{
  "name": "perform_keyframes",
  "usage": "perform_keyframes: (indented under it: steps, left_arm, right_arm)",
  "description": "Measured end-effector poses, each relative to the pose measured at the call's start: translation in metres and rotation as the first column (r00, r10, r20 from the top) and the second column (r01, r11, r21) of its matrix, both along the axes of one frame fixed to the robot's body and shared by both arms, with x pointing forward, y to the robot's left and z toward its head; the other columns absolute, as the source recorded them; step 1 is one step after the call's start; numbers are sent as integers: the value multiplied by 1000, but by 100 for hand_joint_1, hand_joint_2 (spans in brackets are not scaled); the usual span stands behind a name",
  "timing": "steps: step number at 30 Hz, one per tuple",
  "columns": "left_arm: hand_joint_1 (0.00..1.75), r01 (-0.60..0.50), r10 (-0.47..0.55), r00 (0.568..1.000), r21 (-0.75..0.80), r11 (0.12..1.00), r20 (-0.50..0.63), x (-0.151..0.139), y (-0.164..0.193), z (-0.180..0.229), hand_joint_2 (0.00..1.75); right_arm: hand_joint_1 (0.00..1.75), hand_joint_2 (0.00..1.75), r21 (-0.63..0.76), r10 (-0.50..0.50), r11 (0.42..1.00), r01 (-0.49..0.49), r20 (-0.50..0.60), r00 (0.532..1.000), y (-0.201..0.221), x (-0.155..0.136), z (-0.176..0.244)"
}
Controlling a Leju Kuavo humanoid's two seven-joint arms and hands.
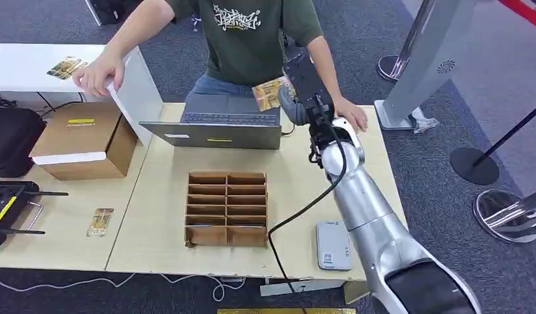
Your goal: Pass the card to the sensor for recognition and then transmit it.
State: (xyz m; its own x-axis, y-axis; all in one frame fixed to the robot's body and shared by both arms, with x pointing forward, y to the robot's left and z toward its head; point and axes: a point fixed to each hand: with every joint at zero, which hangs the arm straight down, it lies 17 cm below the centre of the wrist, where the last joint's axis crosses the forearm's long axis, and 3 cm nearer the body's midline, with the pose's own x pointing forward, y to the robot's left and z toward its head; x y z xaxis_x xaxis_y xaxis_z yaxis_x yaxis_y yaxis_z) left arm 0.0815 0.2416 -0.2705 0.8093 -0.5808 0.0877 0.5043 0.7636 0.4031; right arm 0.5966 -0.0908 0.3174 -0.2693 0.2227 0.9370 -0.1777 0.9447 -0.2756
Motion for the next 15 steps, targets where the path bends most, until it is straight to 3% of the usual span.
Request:
perform_keyframes:
  steps: [15]
  left_arm:
    - [0, -53, 53, 999, 8, 999, -7, -6, -4, 1, 0]
  right_arm:
    - [175, 175, -95, -259, 962, 257, -10, 966, -138, 17, -49]
